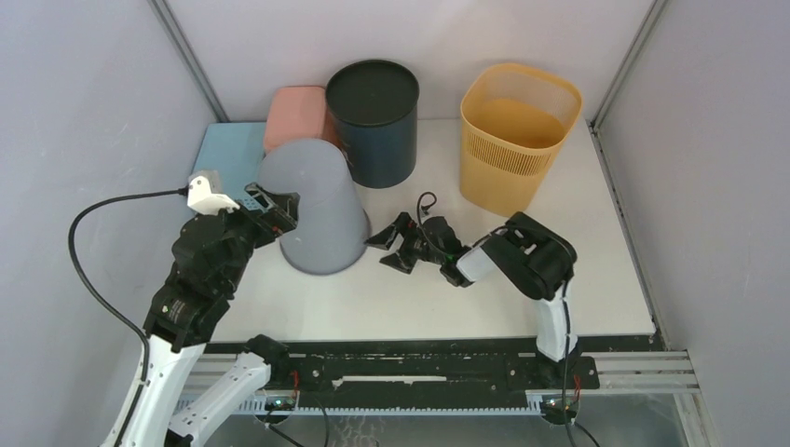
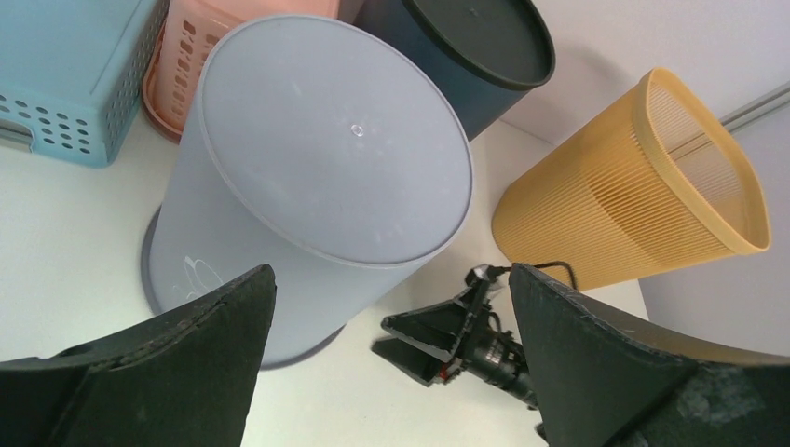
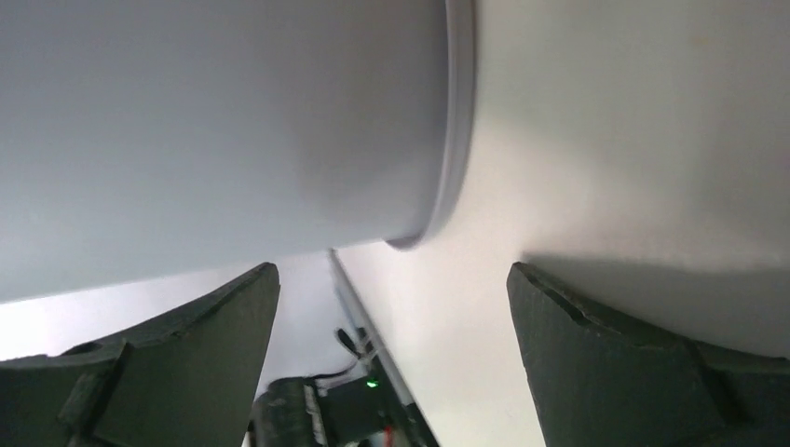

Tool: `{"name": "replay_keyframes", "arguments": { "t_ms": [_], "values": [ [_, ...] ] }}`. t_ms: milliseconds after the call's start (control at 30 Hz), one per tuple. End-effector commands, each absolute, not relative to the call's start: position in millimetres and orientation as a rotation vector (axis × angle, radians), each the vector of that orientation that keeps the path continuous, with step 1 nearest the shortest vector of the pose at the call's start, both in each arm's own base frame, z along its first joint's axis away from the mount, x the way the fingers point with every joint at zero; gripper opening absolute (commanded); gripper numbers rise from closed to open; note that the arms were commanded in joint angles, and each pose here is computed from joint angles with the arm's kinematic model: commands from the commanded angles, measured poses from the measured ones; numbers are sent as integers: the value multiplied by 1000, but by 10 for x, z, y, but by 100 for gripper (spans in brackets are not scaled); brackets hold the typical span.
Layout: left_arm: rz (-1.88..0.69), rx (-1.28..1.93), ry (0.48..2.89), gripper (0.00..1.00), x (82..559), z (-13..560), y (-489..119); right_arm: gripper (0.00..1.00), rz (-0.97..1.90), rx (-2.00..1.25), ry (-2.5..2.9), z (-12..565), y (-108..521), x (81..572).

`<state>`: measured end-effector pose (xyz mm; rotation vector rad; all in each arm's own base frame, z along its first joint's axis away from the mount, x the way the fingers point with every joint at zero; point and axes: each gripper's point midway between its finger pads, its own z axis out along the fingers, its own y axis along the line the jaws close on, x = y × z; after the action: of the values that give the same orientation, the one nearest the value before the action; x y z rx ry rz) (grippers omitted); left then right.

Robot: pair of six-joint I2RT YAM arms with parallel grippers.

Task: Turn the large container upside down

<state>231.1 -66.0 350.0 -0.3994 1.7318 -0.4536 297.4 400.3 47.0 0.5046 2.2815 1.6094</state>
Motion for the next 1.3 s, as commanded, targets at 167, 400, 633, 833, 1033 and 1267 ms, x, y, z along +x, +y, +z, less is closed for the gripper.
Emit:
{"name": "replay_keyframes", "arguments": {
  "t_ms": [167,400,633,833,1033,1267],
  "values": [
    [-472,-402,1765,100,2533,3283,-783,100,1156,255,2303,715,3255,2903],
    [-496,-370,1775,100,2559,3255,-856,95,796,-247,2105,2295,2680,3044],
    [-561,-295,1827,100,2570,3107,-1040,95,460,-354,1821,3712,2101,3493],
    [-602,-253,1839,100,2506,3052,-1110,92,414,-353,1811,3758,1872,4204],
    [-624,-238,1842,100,2457,3032,-1132,90,404,-367,1862,3638,1752,4689],
    [-630,-239,1845,100,2461,2986,-1145,87,345,-396,2040,3196,1724,4821]
  ]
}}
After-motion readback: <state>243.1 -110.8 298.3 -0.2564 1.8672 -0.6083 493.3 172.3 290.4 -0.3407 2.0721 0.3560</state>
